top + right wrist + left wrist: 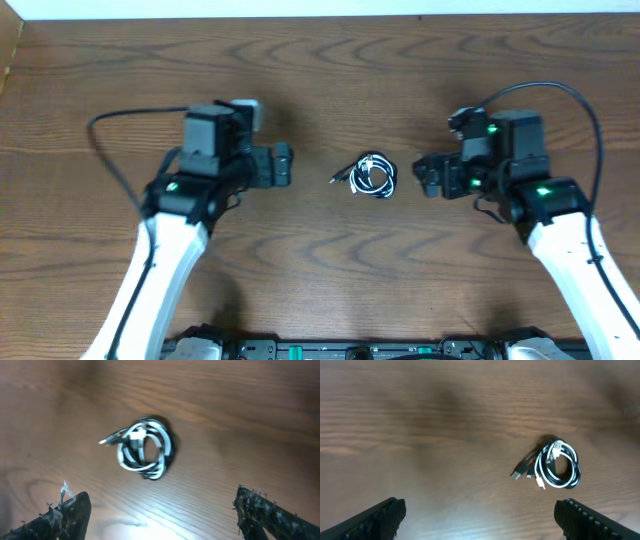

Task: Untangle cables
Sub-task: 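Move both grippers inward toward the black and white cable bundle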

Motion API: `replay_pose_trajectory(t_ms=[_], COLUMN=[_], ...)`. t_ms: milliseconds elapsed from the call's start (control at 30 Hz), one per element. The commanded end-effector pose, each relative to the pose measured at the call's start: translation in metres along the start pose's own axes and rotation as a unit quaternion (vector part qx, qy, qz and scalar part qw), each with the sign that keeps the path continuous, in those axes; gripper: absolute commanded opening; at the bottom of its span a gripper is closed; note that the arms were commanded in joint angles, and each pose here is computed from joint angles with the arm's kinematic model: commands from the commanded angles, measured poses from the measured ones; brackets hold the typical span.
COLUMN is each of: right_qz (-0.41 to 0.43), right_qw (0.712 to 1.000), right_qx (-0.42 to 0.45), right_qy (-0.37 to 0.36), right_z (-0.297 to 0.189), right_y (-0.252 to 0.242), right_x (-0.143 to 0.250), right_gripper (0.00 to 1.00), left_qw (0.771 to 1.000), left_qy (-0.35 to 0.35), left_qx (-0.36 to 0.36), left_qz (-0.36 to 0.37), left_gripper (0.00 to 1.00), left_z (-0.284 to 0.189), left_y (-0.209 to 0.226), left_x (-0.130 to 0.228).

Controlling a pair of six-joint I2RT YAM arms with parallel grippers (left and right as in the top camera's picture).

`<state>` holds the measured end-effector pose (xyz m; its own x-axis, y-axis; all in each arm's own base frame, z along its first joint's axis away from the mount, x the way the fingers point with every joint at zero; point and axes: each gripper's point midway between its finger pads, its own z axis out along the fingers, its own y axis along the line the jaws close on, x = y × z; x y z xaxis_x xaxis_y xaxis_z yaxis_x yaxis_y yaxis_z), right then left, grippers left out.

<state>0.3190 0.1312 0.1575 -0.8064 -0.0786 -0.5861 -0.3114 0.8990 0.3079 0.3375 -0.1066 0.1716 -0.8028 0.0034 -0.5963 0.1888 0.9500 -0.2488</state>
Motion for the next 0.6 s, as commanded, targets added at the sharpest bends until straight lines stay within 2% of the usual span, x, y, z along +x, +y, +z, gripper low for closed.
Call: replay_pose_trajectory(t_ms=[0,67,333,467,567], right_qz=[0.023,0.044,0.093,0.127,0.145], right_qw=[0.999,0.998,0.99,0.983,0.979], right_qx=[0.02,0.027,0.036,0.047,0.054], right_qy=[0.018,0.035,0.099,0.12,0.134], right_z=[0.016,0.029,0.083,0.103,0.113], right_y=[0.005,0.008,0.008,0.002,-0.002], right_x=[0.004,0.011,0.04,0.052,0.061], right_gripper=[0.88,0.88,0.74,0.73,0.66], left_qw=[1.0,0.999,0.994,0.993,0.991], left_qy=[0.023,0.04,0.084,0.093,0.1], left_qx=[0.013,0.017,0.062,0.07,0.076], left_qz=[0.004,0.01,0.038,0.039,0.048], left_gripper=[1.0,1.0,1.0,1.0,1.0], left_z=[0.027,0.044,0.104,0.123,0.135], left_y=[-0.01,-0.015,-0.047,-0.057,-0.066], left_x=[0.002,0.009,0.033,0.042,0.05])
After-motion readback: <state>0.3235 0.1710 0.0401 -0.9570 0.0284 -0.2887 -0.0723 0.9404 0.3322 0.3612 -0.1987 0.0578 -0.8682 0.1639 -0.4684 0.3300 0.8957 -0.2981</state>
